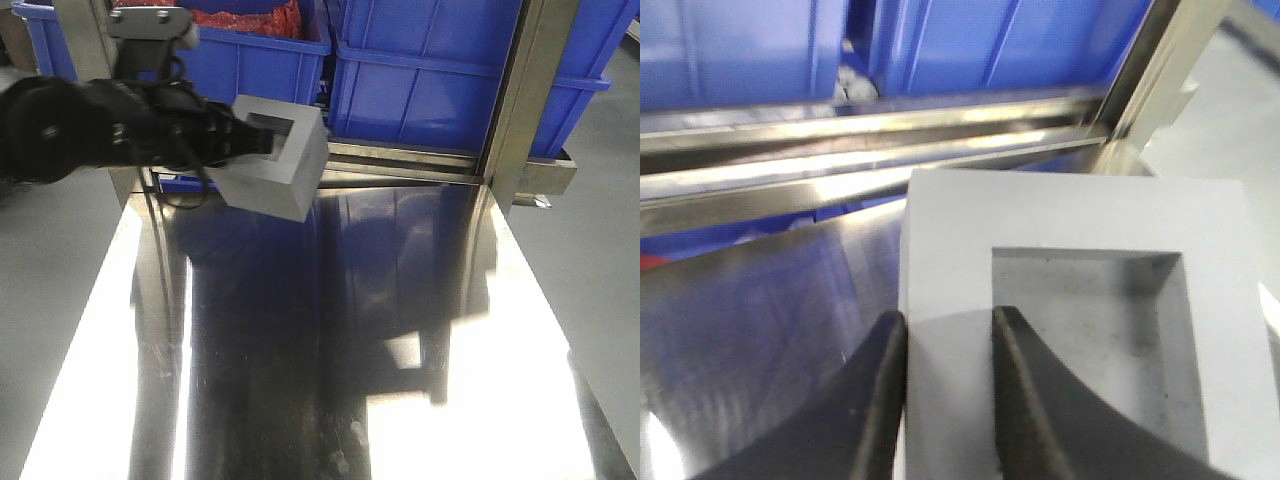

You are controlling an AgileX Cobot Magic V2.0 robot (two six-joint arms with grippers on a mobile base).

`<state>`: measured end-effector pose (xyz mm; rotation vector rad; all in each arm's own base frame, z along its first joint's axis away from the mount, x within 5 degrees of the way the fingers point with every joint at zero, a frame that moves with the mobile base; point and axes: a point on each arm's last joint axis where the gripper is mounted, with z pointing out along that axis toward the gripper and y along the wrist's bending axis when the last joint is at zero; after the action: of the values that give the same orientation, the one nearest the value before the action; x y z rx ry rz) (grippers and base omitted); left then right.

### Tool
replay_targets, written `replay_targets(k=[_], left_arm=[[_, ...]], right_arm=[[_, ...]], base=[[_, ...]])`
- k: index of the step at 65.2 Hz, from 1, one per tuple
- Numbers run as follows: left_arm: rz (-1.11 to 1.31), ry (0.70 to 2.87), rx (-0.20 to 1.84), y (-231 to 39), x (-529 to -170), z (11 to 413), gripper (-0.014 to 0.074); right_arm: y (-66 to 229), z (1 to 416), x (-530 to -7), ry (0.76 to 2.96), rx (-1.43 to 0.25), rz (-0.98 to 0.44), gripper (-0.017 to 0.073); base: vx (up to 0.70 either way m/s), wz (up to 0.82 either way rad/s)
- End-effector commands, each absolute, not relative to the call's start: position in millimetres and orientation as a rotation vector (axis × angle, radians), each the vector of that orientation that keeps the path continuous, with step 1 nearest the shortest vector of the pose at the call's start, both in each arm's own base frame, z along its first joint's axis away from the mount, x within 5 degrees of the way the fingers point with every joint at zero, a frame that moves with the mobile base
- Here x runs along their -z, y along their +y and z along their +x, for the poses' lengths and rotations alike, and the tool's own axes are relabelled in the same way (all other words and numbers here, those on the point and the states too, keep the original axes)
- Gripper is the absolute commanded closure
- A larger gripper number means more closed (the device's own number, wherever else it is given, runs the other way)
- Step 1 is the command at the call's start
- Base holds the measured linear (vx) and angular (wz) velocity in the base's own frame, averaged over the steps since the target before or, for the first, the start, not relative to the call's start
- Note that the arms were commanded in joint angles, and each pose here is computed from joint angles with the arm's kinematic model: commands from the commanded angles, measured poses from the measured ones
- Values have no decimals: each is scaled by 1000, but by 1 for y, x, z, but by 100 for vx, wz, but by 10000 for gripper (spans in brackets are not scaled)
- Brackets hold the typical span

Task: Sort gray base to blue bin
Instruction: 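Lift the gray block with the left gripper toward the robot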

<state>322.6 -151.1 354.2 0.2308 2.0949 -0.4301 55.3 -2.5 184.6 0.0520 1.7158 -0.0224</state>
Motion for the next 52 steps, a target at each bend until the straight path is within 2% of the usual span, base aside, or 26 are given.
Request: replay_targets(k=[1, 26, 52], left_arm=[[197, 1870, 488, -138, -396, 292, 556], [172, 1694, 517, -92, -394, 196, 556], [156, 1545, 545, -52, -372, 111, 556]], right_arm=[[-3, 56, -191, 1643, 36, 39, 564], [-3, 56, -191, 1643, 36, 39, 564], [-3, 56, -191, 1643, 36, 39, 564]], base=[[0, 0], [0, 0], [0, 0]])
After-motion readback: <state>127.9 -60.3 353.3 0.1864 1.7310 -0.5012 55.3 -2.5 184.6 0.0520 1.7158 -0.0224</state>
